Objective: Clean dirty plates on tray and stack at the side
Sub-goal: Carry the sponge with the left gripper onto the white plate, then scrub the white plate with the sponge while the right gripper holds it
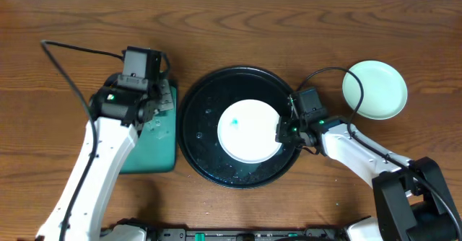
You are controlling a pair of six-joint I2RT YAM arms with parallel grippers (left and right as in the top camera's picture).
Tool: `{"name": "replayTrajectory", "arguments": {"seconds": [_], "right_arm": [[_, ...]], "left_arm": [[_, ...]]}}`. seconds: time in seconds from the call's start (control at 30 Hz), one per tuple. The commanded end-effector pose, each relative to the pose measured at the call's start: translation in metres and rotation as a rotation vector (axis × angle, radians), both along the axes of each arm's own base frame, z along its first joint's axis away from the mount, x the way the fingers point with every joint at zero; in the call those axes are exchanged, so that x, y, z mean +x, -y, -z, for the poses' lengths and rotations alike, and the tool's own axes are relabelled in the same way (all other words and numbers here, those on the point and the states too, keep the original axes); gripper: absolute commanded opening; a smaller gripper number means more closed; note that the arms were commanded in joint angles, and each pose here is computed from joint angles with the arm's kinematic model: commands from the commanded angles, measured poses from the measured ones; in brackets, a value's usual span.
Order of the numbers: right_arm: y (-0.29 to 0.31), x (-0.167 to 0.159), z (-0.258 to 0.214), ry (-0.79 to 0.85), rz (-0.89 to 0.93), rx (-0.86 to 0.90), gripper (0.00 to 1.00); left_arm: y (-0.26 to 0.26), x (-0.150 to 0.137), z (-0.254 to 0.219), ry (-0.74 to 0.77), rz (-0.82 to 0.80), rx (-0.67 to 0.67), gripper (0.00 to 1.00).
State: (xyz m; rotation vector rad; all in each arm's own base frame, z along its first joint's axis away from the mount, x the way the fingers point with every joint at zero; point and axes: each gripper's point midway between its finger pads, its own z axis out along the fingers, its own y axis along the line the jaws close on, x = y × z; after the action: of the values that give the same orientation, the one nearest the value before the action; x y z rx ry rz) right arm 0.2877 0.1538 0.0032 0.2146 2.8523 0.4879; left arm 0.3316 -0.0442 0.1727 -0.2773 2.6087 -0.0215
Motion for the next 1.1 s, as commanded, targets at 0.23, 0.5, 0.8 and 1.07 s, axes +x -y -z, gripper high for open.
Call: {"name": "replayTrajectory", "arguments": {"seconds": [0.23, 0.5, 0.8, 1.07], "right_arm": [[-0.050, -0.020, -0.004, -0.024, -0.024, 0.070, 0.02], [-0.062, -0.024, -0.005, -0.012, -0.020, 0.072, 0.02], [-0.061, -0.024, -0.005, -0.008, -0.025, 0.067, 0.01], [-0.060, -0.022, -0.004, -0.001, -0.020, 0.056, 0.02]], "left_arm": [[0.075, -0.014, 0.020, -0.166, 0.102, -0.379, 0.07], [0.107, -0.025, 0.069, -0.324, 0.143, -0.312, 0.07], [0.113, -0.039, 0.148, -0.554, 0.112, -0.234, 0.07], [0.153, -0.067, 0.166, -0.702, 0.214, -0.371, 0.07]]}}
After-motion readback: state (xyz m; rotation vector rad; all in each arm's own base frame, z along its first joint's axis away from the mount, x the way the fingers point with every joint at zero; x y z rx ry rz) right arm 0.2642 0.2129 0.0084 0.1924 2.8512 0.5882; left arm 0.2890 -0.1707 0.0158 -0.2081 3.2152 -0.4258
